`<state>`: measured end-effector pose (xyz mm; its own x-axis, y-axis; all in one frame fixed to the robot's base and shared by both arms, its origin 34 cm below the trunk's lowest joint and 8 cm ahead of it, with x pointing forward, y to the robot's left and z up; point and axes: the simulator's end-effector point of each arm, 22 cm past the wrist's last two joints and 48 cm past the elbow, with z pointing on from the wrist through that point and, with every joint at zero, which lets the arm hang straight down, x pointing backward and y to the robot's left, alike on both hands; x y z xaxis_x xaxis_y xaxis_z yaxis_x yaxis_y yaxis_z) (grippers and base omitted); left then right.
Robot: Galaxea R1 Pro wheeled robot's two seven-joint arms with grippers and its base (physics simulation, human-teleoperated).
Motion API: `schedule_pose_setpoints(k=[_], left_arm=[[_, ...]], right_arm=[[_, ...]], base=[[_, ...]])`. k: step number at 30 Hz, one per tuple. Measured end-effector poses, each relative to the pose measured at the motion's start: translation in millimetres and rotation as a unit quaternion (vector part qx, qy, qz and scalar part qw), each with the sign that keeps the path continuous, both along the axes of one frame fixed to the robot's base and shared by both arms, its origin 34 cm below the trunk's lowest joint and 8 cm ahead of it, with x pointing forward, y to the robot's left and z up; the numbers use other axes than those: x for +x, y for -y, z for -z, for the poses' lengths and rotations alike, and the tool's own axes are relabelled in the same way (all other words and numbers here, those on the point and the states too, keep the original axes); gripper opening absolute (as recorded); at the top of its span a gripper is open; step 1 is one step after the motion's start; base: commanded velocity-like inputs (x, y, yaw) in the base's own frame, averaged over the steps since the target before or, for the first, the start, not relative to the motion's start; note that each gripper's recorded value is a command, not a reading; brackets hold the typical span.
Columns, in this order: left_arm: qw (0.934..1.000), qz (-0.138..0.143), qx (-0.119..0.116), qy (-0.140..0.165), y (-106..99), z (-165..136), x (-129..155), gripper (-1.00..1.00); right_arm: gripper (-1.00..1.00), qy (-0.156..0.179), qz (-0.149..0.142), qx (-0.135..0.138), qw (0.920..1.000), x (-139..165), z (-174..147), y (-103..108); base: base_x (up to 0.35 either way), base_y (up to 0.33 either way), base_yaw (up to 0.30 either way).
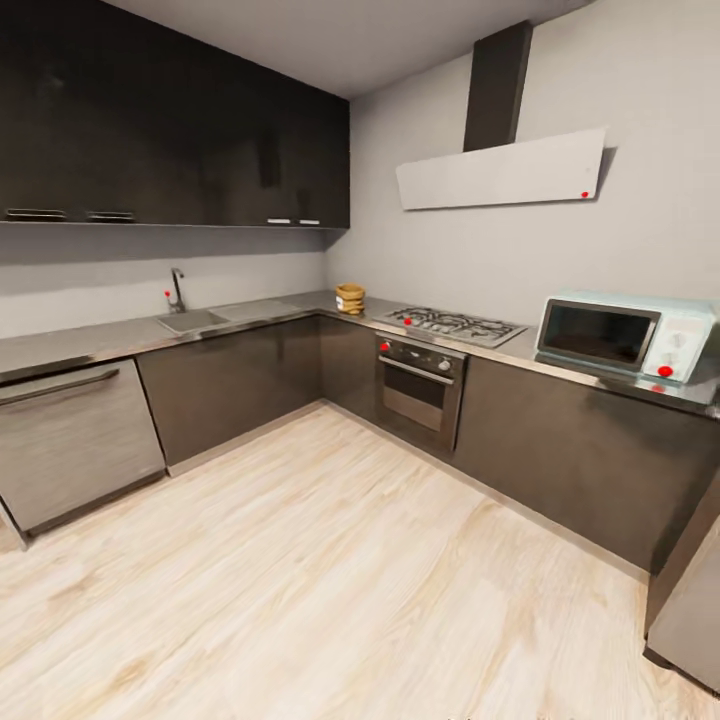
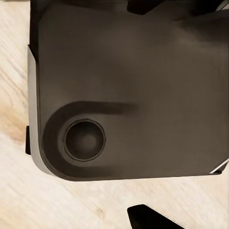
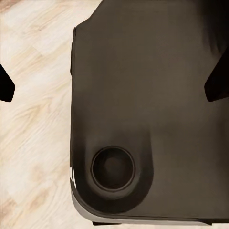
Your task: In the kitchen, take the popcorn bag from the countertop, put it into the microwave, and heat it until the popcorn is cooked so the cooked popcorn ends up inside the bag.
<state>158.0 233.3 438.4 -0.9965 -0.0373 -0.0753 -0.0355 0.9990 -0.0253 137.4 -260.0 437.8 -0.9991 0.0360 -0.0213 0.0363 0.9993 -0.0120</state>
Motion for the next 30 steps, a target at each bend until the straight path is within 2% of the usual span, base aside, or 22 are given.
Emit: schedule_pose_setpoints(k=[15,17,18,20,30], left_arm=[[1.0,-0.003,0.004,0.006,-1.5,-0.2,4.8,1.0],[0.9999,-0.01,0.004,0.006,-2.1,-0.2,5.1,1.0],[0.9995,-0.03,0.005,0.006,-3.6,-0.2,5.2,1.0],[0.9991,-0.042,0.005,0.007,-4.5,-0.2,5.9,1.0],[0.9988,-0.049,0.004,0.009,-3.8,-0.4,7.3,1.0]], right_arm=[[1.0,0.004,0.001,-0.001,1.0,3.0,0.0,0.9],[1.0,0.004,0.001,0.0,1.0,3.2,0.0,0.8],[1.0,0.004,0.001,0.0,1.0,3.3,0.0,0.7],[1.0,0.004,0.001,0.0,1.0,3.6,0.0,0.6],[1.0,0.007,0.001,0.0,1.0,5.6,0.0,0.0]], base=[[0.001,0.0,-0.255],[0.0,0.0,-0.255],[0.0,0.0,-0.255],[0.0,0.0,-0.255],[0.011,0.0,-0.255]])
